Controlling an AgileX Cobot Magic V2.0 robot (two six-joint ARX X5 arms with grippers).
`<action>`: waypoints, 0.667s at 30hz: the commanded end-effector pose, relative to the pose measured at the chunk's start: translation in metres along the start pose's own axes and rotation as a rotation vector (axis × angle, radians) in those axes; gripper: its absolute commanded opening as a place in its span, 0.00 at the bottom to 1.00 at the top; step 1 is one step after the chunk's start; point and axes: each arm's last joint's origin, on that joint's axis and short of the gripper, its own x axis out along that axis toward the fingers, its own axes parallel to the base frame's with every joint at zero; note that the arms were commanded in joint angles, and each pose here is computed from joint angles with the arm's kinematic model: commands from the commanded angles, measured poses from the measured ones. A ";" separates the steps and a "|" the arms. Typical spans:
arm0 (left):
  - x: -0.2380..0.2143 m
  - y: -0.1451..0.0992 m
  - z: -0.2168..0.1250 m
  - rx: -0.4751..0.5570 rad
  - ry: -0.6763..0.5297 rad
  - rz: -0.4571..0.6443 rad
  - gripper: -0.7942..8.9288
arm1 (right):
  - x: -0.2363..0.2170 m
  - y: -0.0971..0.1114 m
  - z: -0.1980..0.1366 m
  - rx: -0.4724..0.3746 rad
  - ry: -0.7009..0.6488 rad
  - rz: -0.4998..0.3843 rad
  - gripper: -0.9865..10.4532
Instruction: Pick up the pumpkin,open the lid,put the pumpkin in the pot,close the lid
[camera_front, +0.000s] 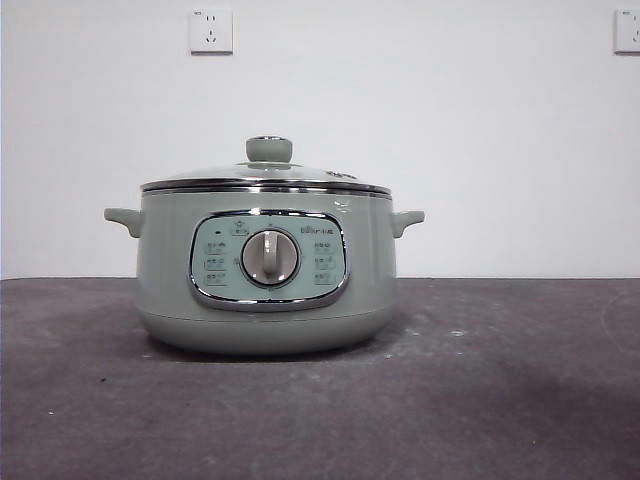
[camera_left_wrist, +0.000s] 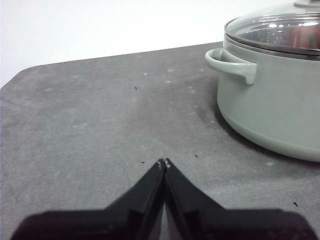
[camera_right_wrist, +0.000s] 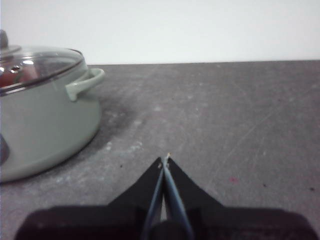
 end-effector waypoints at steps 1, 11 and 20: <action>0.001 0.000 -0.005 -0.010 0.018 0.001 0.08 | 0.000 0.000 -0.006 0.018 0.036 -0.005 0.09; 0.001 0.000 -0.005 -0.010 0.018 0.001 0.08 | 0.000 0.000 -0.007 0.049 0.051 -0.006 0.09; 0.001 0.000 -0.005 -0.010 0.018 0.001 0.08 | 0.000 0.000 -0.007 0.049 0.051 -0.006 0.09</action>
